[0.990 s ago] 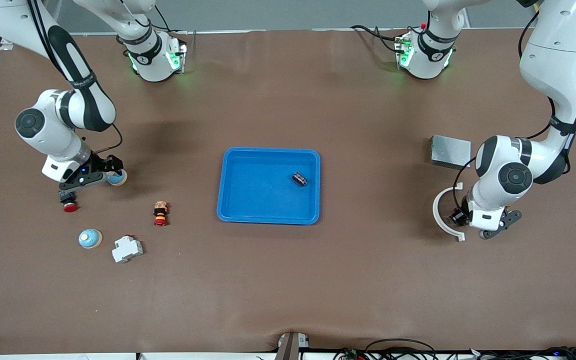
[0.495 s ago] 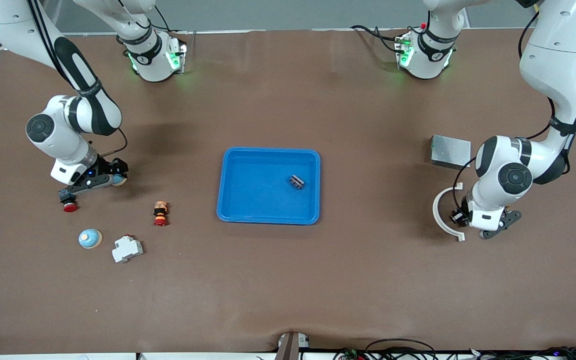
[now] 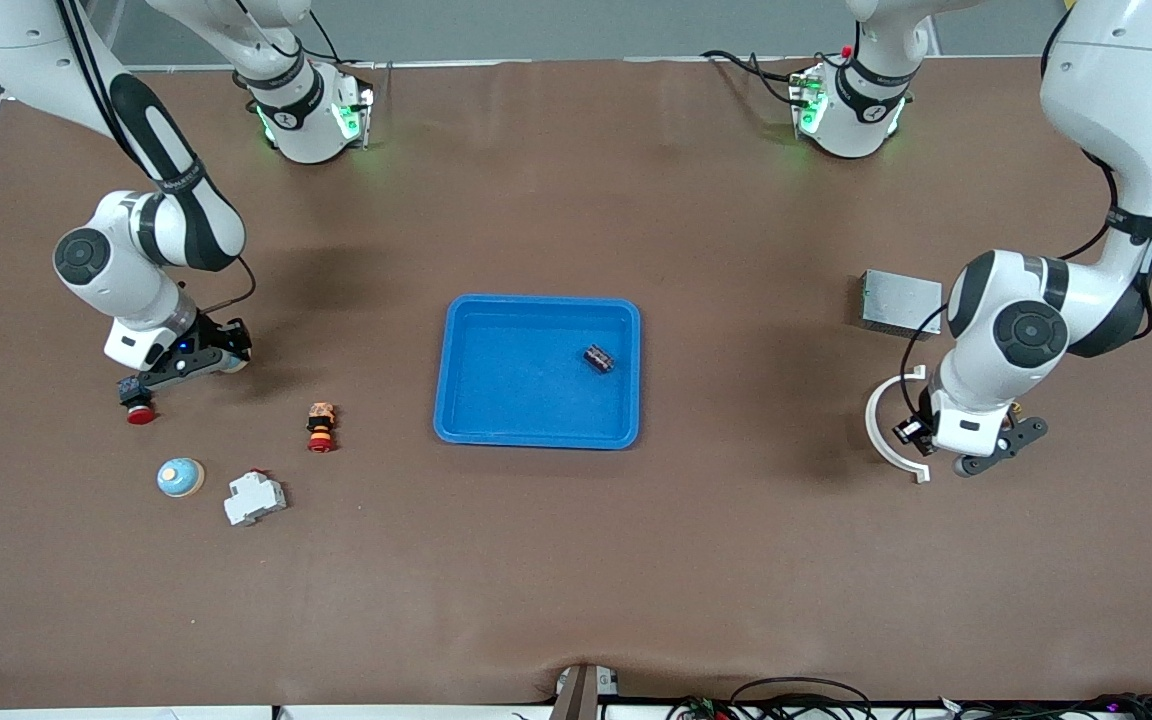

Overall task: Place electrolytic capacitor and blue bell in tray
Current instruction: 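Grasp the second brown capacitor with the left gripper, then carry the bell and the capacitor over the tray with both grippers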

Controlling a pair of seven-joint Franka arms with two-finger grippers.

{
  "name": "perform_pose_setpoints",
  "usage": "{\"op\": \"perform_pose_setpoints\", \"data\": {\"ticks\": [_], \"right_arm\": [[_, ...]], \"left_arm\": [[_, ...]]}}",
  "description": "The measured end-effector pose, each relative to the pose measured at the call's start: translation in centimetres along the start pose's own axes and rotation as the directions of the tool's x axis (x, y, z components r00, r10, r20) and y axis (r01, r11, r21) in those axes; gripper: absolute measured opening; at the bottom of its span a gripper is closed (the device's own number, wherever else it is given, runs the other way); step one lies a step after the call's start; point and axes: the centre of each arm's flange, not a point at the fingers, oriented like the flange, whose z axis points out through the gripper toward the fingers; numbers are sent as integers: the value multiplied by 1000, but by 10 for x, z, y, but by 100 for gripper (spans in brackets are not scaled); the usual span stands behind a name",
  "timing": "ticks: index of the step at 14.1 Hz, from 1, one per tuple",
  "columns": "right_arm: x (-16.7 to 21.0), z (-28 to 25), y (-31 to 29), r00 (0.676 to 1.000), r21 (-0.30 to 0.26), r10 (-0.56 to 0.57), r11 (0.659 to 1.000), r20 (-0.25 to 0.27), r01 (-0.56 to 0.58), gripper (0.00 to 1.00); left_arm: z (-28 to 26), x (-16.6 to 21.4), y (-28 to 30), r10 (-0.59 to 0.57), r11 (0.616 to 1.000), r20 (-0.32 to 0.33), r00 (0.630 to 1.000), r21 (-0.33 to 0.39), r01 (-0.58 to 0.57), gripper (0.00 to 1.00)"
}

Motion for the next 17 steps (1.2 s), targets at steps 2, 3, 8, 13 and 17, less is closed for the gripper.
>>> {"op": "perform_pose_setpoints", "data": {"ticks": [2, 3, 8, 13, 17], "right_arm": [[0, 0, 0, 1000, 0, -1, 1000, 0, 1, 59], [0, 0, 0, 1000, 0, -2, 1000, 0, 2, 59], [1, 0, -1, 1000, 0, -11, 1000, -1, 11, 59], [12, -22, -13, 999, 19, -45, 999, 27, 44, 59], [28, -76, -40, 998, 20, -39, 999, 45, 38, 59]], "left_arm": [[-16, -12, 19, 10, 1000, -4, 1000, -11, -10, 30], [-22, -19, 29, 5, 1000, -5, 1000, -19, -6, 30], [-36, -48, 66, -44, 998, 11, 999, -49, 45, 30], [-60, -76, 104, -146, 985, 25, 989, -84, 148, 30], [-81, -96, 127, -152, 986, 46, 987, -62, 154, 30]]}}
